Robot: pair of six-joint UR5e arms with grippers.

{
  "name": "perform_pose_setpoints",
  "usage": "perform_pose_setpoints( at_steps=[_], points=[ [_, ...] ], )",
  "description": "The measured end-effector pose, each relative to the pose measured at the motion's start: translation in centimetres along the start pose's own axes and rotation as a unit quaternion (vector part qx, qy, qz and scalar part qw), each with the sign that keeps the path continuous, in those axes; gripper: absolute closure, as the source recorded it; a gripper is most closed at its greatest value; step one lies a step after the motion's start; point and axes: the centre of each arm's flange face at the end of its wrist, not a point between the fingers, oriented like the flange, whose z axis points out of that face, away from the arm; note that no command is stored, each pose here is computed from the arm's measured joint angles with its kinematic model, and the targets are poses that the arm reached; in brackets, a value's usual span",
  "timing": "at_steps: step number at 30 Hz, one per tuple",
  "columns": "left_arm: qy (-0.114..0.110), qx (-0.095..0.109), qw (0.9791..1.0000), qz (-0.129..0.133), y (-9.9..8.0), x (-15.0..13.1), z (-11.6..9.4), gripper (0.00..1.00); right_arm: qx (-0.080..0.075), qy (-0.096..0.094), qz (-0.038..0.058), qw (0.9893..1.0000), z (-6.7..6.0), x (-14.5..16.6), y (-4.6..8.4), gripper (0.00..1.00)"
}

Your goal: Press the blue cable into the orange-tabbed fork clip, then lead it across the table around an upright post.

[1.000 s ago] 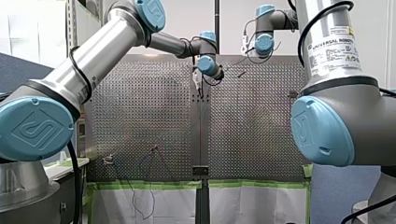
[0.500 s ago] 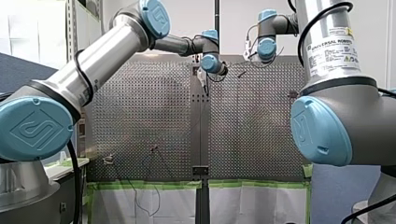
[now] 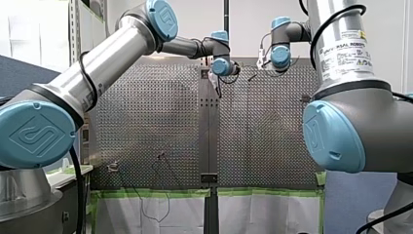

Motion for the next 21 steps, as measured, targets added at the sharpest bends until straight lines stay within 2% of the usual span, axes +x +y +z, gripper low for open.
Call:
perform_pose_setpoints(
  at_steps=[7,12,15,21],
  points=[
    [0.006,-0.001,1.0000,0.002,1.0,2.3,-0.2,1.00,-0.006,-0.014,-0.0033,0.9999,0.9,-2.1,0.4,1.00],
    [0.036,-0.008,0.9993,0.010,2.2,6.3,-0.5,1.00,-0.013,-0.012,0.0003,0.9998,1.7,-2.8,1.2,1.00],
    [0.046,-0.009,0.9988,0.014,2.4,7.7,-0.5,1.00,-0.017,-0.013,0.0021,0.9998,2.4,-3.4,2.0,1.00],
    [0.049,-0.011,0.9986,0.016,2.8,8.2,-0.4,1.00,-0.023,-0.023,0.0004,0.9995,3.8,-5.7,3.1,1.00]
  ],
)
